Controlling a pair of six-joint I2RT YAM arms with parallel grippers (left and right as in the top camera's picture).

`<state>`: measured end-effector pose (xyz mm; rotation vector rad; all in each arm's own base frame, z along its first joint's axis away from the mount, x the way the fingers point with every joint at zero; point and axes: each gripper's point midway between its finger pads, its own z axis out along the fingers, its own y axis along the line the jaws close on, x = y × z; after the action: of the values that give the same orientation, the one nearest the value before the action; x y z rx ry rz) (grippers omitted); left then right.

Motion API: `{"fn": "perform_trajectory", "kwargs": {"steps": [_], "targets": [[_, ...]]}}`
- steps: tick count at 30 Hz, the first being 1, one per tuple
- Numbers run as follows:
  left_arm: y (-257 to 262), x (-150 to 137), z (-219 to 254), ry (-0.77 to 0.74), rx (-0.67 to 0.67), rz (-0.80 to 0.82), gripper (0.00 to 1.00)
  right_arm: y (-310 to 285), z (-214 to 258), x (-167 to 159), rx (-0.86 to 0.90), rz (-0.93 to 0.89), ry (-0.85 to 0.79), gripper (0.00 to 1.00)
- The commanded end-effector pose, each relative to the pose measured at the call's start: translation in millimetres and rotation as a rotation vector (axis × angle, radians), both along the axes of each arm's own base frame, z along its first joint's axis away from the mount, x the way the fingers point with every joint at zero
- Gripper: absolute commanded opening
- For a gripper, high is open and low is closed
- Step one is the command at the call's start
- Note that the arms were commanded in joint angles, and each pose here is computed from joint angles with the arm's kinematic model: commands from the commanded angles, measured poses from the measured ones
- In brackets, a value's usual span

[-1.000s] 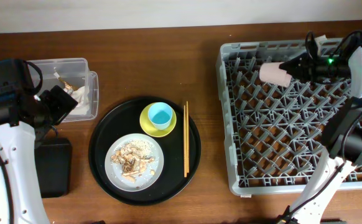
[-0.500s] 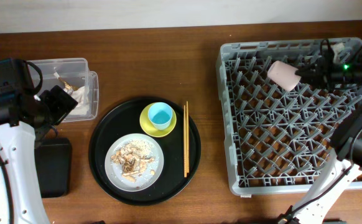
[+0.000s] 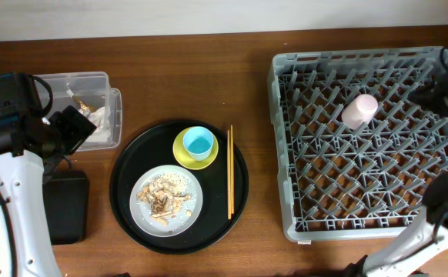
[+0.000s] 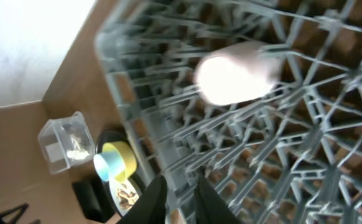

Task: Sort waste into correct bins and load items into the dishwasher rack
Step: 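Reach the right gripper to the blue cup and grasp it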

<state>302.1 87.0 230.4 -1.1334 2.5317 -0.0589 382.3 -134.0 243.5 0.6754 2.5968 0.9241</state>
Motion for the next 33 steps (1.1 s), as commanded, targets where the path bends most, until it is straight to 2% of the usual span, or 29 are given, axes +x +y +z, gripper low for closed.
{"fn": "perform_trajectory", "kwargs": {"steps": [1, 4, 6, 7, 8, 11, 12, 15, 18, 21, 25, 33], "targets": [[1, 0, 1, -0.001, 0.001, 0.009, 0.99, 61, 60, -9, -0.125, 0.137, -0.139, 0.32], [1, 0, 1, -0.001, 0.001, 0.009, 0.99, 138, 84, -12, -0.184, 0.334, -0.230, 0.69], [1, 0, 1, -0.001, 0.001, 0.009, 0.99, 188, 87, -13, -0.202, 0.472, -0.267, 0.83], [1, 0, 1, -0.001, 0.001, 0.009, 0.99, 222, 83, -12, -0.222, 0.562, -0.282, 0.97], [1, 0, 1, -0.001, 0.001, 0.009, 0.99, 258, 73, -11, -0.255, 0.625, -0.266, 0.98], [1, 0, 1, -0.001, 0.001, 0.009, 0.99, 321, 41, -9, -0.371, 0.709, -0.220, 1.00], [1, 0, 1, -0.001, 0.001, 0.009, 0.99, 340, 29, -10, -0.412, 0.740, -0.210, 0.97], [1, 0, 1, -0.001, 0.001, 0.009, 0.99, 394, -18, -13, -0.551, 0.774, -0.146, 0.73], [1, 0, 1, -0.001, 0.001, 0.009, 0.99, 436, -65, -21, -0.652, 0.815, -0.101, 0.53], [1, 0, 1, -0.001, 0.001, 0.009, 0.99, 466, -108, -31, -0.721, 0.856, -0.063, 0.53], [1, 0, 1, -0.001, 0.001, 0.009, 0.99, 494, -142, -46, -0.737, 0.928, -0.051, 0.53], [1, 0, 1, -0.001, 0.001, 0.009, 0.99, 503, -163, -36, -0.830, 0.915, -0.104, 0.53]]}}
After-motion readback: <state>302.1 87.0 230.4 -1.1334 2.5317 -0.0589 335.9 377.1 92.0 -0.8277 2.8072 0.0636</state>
